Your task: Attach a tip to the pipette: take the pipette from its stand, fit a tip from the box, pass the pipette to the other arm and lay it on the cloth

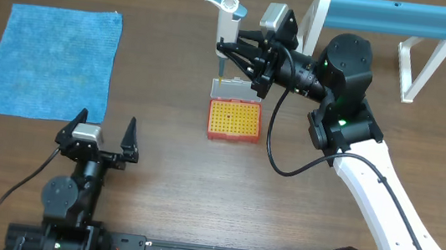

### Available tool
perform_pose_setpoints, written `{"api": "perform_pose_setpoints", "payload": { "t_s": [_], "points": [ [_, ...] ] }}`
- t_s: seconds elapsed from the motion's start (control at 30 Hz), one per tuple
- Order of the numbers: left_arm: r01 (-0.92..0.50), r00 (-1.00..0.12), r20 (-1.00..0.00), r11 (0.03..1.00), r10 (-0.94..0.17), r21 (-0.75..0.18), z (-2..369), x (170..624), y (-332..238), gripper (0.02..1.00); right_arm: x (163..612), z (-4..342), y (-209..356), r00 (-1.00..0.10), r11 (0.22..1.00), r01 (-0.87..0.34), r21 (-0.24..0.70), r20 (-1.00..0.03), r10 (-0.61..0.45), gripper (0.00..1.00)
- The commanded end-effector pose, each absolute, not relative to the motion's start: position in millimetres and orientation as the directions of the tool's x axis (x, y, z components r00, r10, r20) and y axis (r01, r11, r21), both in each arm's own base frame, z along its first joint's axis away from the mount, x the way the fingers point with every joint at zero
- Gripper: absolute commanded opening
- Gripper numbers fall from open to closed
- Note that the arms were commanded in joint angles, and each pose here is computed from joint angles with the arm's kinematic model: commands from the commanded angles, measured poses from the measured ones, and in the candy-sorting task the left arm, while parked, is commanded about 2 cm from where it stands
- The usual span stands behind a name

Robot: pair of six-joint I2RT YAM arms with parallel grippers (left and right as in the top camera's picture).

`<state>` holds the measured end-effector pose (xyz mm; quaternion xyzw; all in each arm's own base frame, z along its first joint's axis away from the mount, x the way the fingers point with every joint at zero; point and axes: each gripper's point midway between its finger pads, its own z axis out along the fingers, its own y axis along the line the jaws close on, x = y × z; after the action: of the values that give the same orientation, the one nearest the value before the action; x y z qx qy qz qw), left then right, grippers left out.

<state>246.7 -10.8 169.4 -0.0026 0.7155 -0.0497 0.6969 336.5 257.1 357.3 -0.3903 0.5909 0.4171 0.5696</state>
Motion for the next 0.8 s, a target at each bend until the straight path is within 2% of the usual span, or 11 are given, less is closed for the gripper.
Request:
{"api": "perform_pose_setpoints", "payload": {
  "t_s": [0.03, 0.23, 0.33, 0.4, 0.5, 0.57, 0.67, 0.8],
  "points": [
    [0.049, 0.056, -0.972, 0.973, -0.228, -0.225, 195, 247, -4, 0.998, 322, 370, 259, -0.050, 0.276, -0.959, 0.057, -0.998, 0.032, 0.077],
    [0.062, -0.016, -0.976, 0.974, -0.219, -0.220, 221, 259, -4, 0.996, 320, 371, 259, -0.046, 0.264, -0.963, 0.053, -0.998, 0.032, 0.077],
    [0.143, -0.066, -0.985, 0.975, -0.160, -0.168, 249, 276, -13, 0.996, 313, 372, 261, -0.038, 0.223, -0.974, 0.044, -0.999, 0.032, 0.077],
    [0.189, -0.087, -0.983, 0.966, -0.161, -0.175, 270, 291, -15, 0.996, 309, 373, 262, -0.032, 0.200, -0.979, 0.038, -0.999, 0.032, 0.077],
    [0.355, -0.131, -0.979, 0.914, -0.159, -0.196, 304, 316, -34, 0.996, 308, 373, 262, -0.032, 0.195, -0.980, 0.038, -0.999, 0.032, 0.080],
    [0.498, -0.168, -0.971, 0.836, -0.169, -0.231, 327, 328, -55, 0.998, 305, 373, 263, -0.032, 0.176, -0.984, 0.037, -0.999, 0.031, 0.077],
    [0.710, -0.210, -0.961, 0.648, -0.178, -0.276, 361, 331, -86, 0.996, 297, 372, 264, -0.033, 0.131, -0.991, 0.037, -0.999, 0.027, 0.077],
    [0.889, -0.163, -0.974, 0.405, -0.160, -0.215, 402, 316, -111, 0.998, 289, 372, 266, -0.035, 0.088, -0.995, 0.037, -0.999, 0.023, 0.080]
  ]
}}
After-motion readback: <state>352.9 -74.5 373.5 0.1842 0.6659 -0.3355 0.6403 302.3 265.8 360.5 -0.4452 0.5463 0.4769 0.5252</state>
